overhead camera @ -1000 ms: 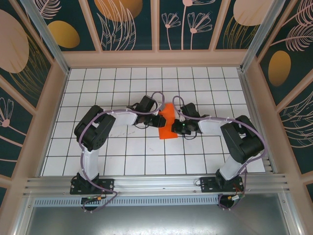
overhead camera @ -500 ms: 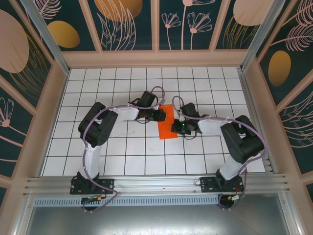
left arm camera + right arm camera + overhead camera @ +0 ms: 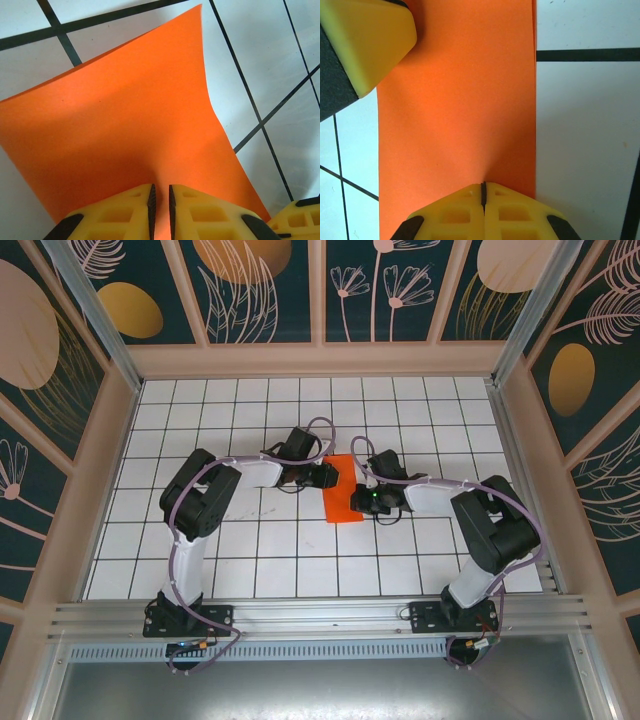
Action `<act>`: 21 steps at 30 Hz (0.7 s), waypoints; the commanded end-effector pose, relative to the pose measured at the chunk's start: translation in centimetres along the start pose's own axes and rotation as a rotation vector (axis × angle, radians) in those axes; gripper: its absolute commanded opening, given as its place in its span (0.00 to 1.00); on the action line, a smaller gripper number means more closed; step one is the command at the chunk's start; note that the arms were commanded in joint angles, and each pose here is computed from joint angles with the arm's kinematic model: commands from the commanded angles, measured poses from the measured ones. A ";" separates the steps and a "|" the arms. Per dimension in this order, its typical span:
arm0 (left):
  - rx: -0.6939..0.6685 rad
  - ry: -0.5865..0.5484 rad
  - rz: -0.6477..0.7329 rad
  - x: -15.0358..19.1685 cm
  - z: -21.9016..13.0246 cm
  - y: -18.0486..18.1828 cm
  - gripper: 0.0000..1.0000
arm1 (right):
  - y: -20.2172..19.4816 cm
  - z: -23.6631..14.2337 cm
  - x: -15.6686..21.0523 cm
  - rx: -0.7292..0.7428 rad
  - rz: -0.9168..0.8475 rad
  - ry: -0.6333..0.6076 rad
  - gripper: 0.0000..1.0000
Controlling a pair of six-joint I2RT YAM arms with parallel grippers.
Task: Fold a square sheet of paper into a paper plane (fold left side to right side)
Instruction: First fold the square sheet of paper in half at the center of the table.
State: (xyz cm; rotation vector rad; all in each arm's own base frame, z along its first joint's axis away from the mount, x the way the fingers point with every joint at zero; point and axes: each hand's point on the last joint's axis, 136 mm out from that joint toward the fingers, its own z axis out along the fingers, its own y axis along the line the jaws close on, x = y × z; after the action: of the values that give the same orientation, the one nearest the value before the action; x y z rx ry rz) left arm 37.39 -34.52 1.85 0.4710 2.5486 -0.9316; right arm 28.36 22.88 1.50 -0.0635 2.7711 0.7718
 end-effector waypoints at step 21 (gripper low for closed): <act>-0.116 -0.202 -0.057 -7.4 -2.7 6.4 0.23 | -5.0 0.2 4.8 0.190 0.041 0.129 0.00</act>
State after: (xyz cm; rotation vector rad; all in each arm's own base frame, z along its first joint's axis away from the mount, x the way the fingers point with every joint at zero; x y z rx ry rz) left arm 44.76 -29.39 2.21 0.2635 2.4714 -0.8073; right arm 28.29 22.69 1.48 -0.0657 2.7638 0.7633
